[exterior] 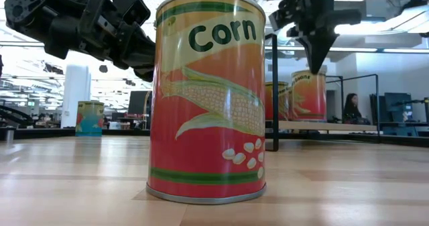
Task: Pick and place cans onto a shelf
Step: Put the canned green beans on the shelf aligned with the other canned green beans, then put the canned peaches on the shelf aligned with the other canned peaches
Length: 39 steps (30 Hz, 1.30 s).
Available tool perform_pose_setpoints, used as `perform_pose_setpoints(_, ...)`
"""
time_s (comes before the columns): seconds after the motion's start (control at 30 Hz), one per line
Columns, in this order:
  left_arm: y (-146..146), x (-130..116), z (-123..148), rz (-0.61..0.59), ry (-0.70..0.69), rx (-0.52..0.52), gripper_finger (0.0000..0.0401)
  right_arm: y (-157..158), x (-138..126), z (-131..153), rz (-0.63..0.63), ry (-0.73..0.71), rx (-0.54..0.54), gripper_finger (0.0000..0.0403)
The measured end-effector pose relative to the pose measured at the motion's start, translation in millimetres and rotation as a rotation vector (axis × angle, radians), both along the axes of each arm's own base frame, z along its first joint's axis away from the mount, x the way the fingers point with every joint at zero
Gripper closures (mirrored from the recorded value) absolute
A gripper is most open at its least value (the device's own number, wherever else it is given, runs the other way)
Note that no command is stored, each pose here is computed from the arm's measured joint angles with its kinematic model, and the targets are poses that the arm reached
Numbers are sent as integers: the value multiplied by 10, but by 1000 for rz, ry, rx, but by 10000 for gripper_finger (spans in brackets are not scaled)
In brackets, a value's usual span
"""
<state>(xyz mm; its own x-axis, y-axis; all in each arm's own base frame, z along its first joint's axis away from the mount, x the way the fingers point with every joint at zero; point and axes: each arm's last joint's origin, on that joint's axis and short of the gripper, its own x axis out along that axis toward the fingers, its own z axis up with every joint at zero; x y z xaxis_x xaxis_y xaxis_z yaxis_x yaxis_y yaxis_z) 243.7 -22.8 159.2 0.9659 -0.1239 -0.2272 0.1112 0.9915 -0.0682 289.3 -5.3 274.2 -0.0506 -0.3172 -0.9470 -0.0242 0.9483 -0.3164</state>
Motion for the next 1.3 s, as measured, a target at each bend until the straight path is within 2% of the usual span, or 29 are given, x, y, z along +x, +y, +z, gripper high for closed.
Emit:
perform_pose_setpoints(0.43, 5, 1, -2, 18, 2, 3, 401, -220, 6, 2, -18, -2, 0, 386)
perform_pose_setpoints(0.73, 5, 1, -3, 19, 2, 2, 401, -298, 31, 1, -35, -33, -2, 337)
perform_pose_setpoints(0.93, 5, 2, -2, 19, 2, 2, 401, -317, 31, 7, -33, -31, -70, 326)
perform_pose_setpoints(1.17, 7, 2, -2, 23, 2, 3, 401, -235, -25, 45, -26, -13, -82, 326)
perform_pose_setpoints(1.3, 7, 1, -8, 23, 9, 4, 401, -57, -131, 180, -24, -116, -97, 341)
